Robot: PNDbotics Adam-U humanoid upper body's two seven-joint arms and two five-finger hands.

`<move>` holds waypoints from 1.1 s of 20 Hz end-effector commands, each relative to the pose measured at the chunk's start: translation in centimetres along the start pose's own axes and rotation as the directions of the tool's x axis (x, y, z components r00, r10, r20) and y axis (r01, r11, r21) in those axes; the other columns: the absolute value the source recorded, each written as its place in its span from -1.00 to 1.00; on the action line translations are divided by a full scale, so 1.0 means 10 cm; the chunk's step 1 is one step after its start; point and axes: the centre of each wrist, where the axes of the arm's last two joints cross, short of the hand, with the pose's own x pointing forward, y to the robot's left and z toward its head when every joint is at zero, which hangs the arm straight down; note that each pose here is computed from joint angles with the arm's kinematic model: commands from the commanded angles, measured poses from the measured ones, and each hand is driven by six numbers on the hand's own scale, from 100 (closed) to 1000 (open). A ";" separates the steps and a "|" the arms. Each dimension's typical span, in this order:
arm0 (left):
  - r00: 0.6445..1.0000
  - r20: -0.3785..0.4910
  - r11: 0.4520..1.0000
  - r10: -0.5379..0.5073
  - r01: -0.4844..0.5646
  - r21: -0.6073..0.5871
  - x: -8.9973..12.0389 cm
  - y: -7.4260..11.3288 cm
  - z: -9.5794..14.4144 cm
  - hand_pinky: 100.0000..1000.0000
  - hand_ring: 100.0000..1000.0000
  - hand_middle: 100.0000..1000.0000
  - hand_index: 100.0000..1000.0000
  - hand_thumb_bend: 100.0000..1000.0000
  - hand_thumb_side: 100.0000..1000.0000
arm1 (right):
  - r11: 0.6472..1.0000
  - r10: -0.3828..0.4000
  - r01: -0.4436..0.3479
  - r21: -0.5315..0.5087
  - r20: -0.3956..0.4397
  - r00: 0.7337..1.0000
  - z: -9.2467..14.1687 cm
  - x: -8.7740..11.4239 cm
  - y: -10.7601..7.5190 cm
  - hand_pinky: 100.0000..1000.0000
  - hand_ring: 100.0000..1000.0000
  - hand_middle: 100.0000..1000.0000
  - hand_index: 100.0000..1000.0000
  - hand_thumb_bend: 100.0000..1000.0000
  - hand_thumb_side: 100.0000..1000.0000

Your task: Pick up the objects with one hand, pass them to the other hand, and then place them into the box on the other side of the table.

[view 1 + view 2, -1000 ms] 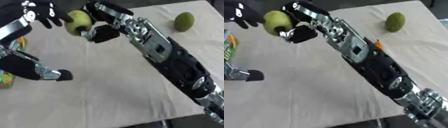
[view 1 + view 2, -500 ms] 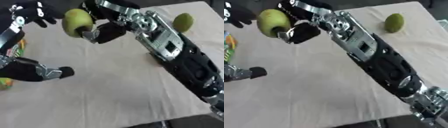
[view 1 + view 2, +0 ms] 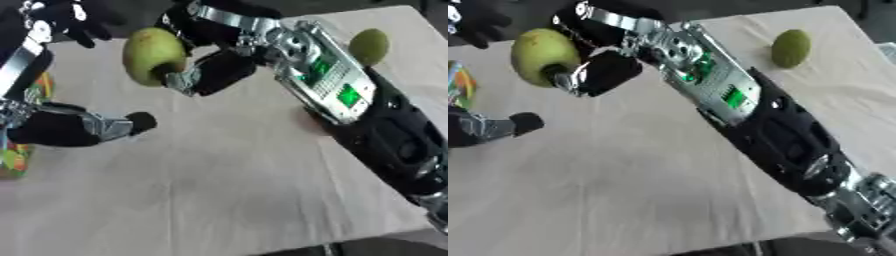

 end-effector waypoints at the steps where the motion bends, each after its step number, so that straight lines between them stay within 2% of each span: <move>1: 0.999 0.023 0.999 -0.029 0.028 0.028 0.02 0.08 -0.04 0.17 0.25 0.32 0.51 0.39 -0.67 | 1.000 0.011 -0.011 0.002 0.002 1.000 -0.01 0.07 -0.04 0.38 0.05 -0.08 0.22 -0.94 -1.00; 10: 0.998 0.047 0.999 -0.033 0.031 0.045 0.03 0.07 -0.06 0.13 0.20 0.27 0.46 0.17 -0.68 | 0.999 -0.028 0.029 0.023 -0.033 0.999 -0.06 0.06 0.00 0.38 0.05 -0.09 0.22 -0.95 -1.00; 22: 1.000 0.008 0.999 -0.005 0.004 0.047 -0.04 0.02 -0.05 0.02 0.10 0.14 0.30 -0.08 -0.64 | 0.998 -0.055 0.056 0.011 -0.015 0.998 -0.04 0.07 0.00 0.37 0.04 -0.09 0.22 -0.94 -1.00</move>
